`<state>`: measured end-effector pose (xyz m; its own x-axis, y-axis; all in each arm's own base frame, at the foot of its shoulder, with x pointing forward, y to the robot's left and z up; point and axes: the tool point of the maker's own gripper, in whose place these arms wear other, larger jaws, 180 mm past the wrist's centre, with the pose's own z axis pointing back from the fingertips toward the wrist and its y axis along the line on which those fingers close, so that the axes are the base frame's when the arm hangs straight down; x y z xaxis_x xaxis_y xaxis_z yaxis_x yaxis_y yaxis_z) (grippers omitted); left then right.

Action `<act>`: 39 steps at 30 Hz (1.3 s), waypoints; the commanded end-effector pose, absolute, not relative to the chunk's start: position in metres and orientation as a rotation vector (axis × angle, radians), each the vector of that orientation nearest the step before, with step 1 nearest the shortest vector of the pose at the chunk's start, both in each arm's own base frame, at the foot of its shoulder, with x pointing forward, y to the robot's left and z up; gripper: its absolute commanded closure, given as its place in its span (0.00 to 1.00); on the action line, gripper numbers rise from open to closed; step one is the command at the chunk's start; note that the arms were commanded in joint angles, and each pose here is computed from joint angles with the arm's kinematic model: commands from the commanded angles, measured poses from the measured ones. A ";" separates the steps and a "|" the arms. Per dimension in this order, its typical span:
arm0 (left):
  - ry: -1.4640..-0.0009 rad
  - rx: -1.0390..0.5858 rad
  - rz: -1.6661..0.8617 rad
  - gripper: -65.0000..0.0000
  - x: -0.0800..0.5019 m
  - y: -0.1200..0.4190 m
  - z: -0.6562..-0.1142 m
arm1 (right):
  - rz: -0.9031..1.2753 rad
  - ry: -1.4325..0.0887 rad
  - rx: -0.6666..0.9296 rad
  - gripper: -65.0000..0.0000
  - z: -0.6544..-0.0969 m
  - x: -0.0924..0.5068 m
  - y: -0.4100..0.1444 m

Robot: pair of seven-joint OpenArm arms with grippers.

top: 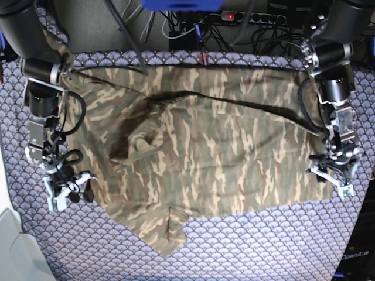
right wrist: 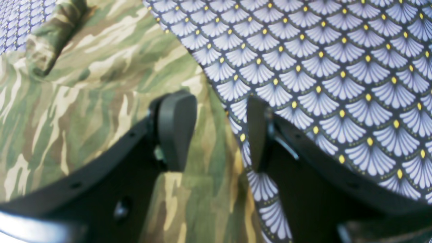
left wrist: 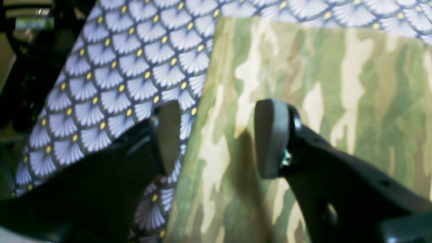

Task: Fold the T-shirt properly
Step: 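Move both grippers down to the shirt's hem corners, then grasp the hem corners with both grippers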

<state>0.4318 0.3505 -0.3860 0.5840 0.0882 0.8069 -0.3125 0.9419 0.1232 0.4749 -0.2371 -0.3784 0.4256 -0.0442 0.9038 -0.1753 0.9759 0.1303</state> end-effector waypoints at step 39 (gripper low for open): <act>-0.954 0.292 0.213 0.47 0.419 0.354 -0.383 | 0.026 -1.065 0.279 0.56 -0.392 0.481 -0.246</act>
<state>0.4044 0.3447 -0.4075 0.6163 0.0701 0.7844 -0.2908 0.9459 0.1441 0.4627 -0.2380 -0.4172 0.5466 -0.1069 0.8305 -0.1555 0.9616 0.2262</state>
